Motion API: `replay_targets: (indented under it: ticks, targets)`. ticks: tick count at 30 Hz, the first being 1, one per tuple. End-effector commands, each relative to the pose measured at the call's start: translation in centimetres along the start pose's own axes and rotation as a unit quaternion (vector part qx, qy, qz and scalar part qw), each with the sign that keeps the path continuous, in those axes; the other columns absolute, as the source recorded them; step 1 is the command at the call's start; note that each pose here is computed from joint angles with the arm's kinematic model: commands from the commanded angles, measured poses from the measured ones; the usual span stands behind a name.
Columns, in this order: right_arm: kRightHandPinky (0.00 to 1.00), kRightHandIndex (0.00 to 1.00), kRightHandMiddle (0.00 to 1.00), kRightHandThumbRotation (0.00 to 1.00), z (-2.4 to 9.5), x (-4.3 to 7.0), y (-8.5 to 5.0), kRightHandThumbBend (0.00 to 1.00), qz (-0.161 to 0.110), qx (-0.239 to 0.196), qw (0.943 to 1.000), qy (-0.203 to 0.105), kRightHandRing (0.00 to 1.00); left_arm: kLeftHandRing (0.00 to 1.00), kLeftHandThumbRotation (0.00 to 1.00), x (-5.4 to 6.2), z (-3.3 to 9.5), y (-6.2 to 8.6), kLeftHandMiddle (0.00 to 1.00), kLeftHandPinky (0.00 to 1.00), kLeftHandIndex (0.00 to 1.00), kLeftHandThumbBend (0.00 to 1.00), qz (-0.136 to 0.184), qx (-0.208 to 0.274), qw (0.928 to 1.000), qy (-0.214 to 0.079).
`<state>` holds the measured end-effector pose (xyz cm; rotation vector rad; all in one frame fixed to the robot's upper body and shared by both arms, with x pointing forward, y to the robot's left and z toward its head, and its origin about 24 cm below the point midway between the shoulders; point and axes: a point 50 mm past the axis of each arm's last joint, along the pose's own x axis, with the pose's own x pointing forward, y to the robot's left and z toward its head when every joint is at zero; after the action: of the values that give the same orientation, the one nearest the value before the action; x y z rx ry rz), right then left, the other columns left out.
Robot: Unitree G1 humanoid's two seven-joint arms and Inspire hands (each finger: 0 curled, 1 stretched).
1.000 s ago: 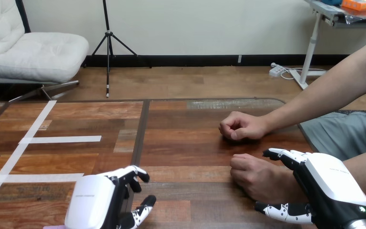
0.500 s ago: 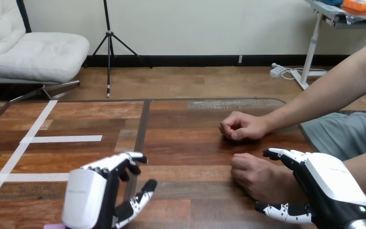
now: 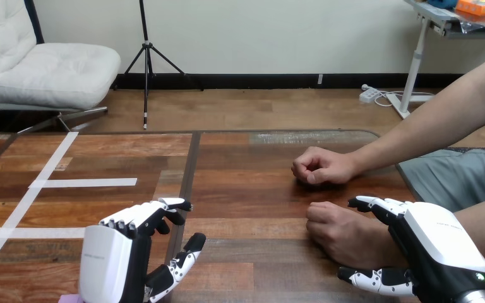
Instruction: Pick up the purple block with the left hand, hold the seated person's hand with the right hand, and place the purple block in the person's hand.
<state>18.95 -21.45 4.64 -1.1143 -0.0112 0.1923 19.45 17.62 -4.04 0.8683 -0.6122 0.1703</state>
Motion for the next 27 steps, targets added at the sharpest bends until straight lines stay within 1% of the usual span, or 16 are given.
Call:
replay_targets:
  ticks: [1,14,27]
  targets:
    - [0.92,0.83,0.82,0.27,1.02,1.33,-2.27,0.71,-0.046,-0.022,0.9979,-0.041,0.88,0.40,0.21,5.92,1.25,-1.16,0.50,0.33,0.58,0.60,0.060,-0.022,0.9950,-0.077]
    - [0.92,0.83,0.83,0.28,1.08,1.45,-2.21,0.71,-0.042,-0.023,0.9980,-0.042,0.88,0.40,0.21,5.85,1.34,-1.12,0.51,0.33,0.59,0.60,0.070,-0.029,0.9927,-0.093]
    - [0.93,0.83,0.83,0.28,1.18,1.52,-2.23,0.70,-0.039,-0.022,0.9981,-0.041,0.89,0.41,0.21,5.81,1.35,-0.99,0.52,0.34,0.60,0.61,0.077,-0.039,0.9910,-0.102]
